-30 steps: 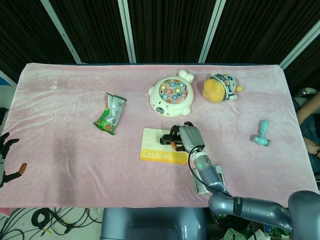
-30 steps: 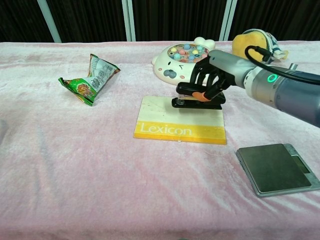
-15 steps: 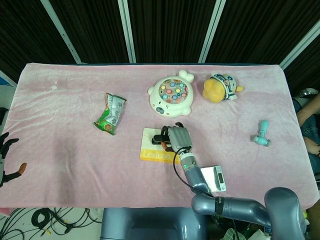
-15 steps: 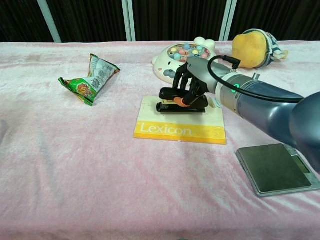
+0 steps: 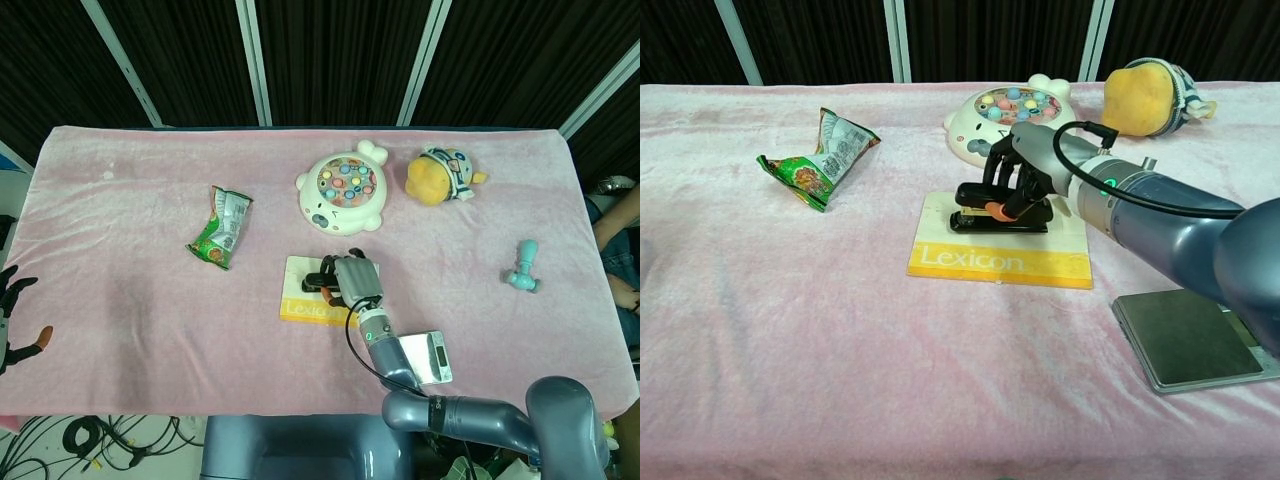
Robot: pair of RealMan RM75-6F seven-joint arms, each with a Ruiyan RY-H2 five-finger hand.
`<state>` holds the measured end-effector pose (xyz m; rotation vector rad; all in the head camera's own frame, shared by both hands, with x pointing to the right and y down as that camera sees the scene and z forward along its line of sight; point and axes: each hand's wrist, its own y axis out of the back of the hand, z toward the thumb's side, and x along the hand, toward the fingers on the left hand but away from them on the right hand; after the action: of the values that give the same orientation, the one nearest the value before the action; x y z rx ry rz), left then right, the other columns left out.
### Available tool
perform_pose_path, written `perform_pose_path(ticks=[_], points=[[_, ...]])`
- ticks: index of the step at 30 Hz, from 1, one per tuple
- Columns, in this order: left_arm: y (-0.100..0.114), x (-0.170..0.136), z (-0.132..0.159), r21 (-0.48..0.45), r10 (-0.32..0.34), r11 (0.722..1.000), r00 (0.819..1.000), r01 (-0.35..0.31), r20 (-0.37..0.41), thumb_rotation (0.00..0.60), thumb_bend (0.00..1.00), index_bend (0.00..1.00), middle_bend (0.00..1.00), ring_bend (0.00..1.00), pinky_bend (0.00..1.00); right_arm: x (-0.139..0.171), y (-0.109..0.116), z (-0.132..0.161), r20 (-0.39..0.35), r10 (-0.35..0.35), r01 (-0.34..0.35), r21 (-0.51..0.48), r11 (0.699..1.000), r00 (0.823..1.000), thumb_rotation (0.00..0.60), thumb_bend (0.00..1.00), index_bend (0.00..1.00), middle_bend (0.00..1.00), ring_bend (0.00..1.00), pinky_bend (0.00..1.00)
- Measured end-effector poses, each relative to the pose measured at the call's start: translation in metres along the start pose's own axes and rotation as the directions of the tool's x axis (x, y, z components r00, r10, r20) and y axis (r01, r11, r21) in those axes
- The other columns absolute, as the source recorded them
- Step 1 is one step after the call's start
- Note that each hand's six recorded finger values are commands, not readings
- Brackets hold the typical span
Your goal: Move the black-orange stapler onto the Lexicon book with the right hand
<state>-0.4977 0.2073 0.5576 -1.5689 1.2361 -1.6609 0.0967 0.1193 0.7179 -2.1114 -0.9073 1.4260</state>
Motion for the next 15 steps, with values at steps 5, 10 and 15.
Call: perform_pose_path(ticks=[5, 10, 15], points=[[-0.0007, -0.0001, -0.0006, 0.004, -0.002, 1.000, 1.000, 0.002, -0.001, 0.600, 0.31, 0.19, 0.03, 0.00, 0.01, 0.0002, -0.0007, -0.0016, 0.004, -0.004, 0.004, 0.020, 1.000, 1.000, 0.600, 0.29, 0.42, 0.30, 0.37, 0.16], [-0.0004, -0.0004, -0.0015, 0.001, 0.000, 1.000, 1.000, 0.000, -0.004, 0.600, 0.31, 0.19, 0.03, 0.00, 0.01, 0.0024, -0.0027, -0.0029, 0.013, -0.008, 0.008, 0.050, 0.999, 1.000, 0.600, 0.27, 0.32, 0.19, 0.27, 0.16], [-0.0011, -0.0007, -0.0019, 0.003, -0.002, 1.000, 1.000, 0.002, -0.004, 0.600, 0.31, 0.19, 0.03, 0.00, 0.01, 0.0059, -0.0017, 0.0007, 0.009, -0.006, 0.006, 0.043, 0.999, 1.000, 0.600, 0.22, 0.20, 0.06, 0.17, 0.16]])
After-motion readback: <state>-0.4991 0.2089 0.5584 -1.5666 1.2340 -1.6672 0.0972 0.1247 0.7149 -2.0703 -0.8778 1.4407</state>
